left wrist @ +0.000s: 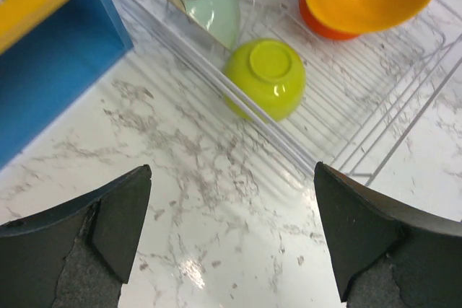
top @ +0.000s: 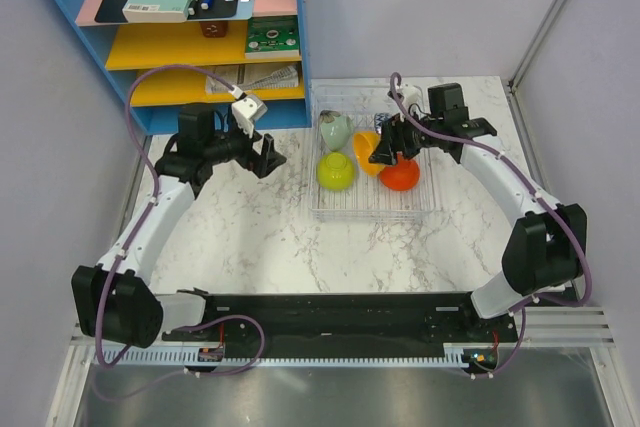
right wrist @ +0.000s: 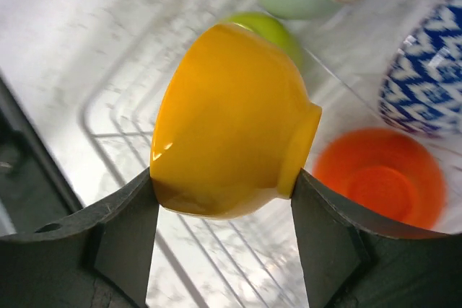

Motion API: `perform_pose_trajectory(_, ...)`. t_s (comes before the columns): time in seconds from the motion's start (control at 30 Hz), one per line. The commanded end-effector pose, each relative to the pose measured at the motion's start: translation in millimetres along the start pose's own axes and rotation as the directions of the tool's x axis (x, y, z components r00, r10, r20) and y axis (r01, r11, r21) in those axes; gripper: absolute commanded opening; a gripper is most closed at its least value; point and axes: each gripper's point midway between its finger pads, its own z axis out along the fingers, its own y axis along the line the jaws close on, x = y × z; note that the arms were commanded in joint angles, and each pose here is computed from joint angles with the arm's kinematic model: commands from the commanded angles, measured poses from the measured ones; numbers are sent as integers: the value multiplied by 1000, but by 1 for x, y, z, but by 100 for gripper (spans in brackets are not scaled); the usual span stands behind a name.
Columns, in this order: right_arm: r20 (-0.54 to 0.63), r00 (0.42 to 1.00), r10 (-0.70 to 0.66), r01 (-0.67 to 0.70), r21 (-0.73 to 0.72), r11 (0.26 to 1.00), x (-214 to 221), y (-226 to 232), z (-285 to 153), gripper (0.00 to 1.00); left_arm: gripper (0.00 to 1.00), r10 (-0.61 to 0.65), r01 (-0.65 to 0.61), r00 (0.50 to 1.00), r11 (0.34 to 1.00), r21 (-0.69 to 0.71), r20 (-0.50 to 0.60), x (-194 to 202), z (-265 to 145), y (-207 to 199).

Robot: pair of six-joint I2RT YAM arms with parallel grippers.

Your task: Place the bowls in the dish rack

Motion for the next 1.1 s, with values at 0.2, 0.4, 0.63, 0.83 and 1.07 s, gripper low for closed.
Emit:
perform_pose_trajectory(0.2,-309,857,-413,493,257,831,10,-39,-26,0,100,-2,12,998,986,168,-58,41,-14,-27)
perform_pose_trajectory(0.4,-438,735,-518,651,239,721,16,-29,-5,0,100,-12,20,998,986,166,-54,46,-17,-25)
perform_pose_trajectory(0.63,-550,613,-566,750,182,636,25,-36,15,0,100,-39,46,998,985,166,-42,47,-20,-21)
perform_pose_trajectory(0.83,-612,530,-588,800,129,586,34,-40,26,0,100,-44,49,998,986,162,-35,48,-21,-19)
perform_pose_trajectory(1.07,-656,436,-616,845,63,531,46,-35,38,0,100,-43,47,999,987,156,-31,48,-21,-18)
